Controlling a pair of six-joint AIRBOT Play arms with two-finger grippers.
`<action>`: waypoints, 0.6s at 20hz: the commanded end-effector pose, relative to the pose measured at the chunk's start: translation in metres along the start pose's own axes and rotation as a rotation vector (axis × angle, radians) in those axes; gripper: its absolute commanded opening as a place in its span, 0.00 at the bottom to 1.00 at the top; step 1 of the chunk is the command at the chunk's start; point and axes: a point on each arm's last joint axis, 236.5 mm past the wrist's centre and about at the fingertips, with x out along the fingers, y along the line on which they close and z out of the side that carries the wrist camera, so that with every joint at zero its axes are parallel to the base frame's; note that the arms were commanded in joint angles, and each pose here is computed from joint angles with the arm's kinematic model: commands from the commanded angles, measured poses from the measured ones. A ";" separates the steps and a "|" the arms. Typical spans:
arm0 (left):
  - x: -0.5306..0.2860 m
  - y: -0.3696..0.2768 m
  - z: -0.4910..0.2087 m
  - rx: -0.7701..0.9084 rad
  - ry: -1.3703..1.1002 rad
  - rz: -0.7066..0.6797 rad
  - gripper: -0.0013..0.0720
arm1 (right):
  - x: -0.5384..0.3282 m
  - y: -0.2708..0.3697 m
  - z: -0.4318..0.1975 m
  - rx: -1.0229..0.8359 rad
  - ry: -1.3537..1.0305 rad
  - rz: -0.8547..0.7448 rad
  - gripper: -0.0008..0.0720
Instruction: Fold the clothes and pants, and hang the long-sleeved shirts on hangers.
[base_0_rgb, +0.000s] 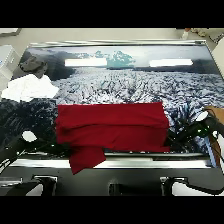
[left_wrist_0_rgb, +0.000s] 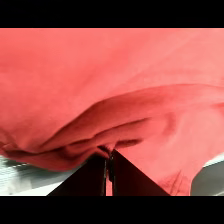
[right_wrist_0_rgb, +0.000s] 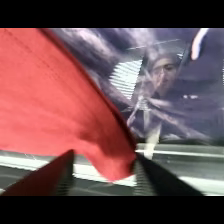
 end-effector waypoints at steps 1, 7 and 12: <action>-0.005 -0.008 0.002 0.007 -0.011 -0.019 0.05 | 0.002 0.006 0.010 0.002 -0.043 0.029 0.37; -0.052 -0.015 0.056 0.163 -0.163 0.075 0.05 | -0.036 0.034 0.032 -0.129 -0.149 0.088 0.06; -0.119 -0.032 0.141 0.255 -0.344 0.188 0.04 | -0.108 0.089 0.105 -0.203 -0.460 0.063 0.06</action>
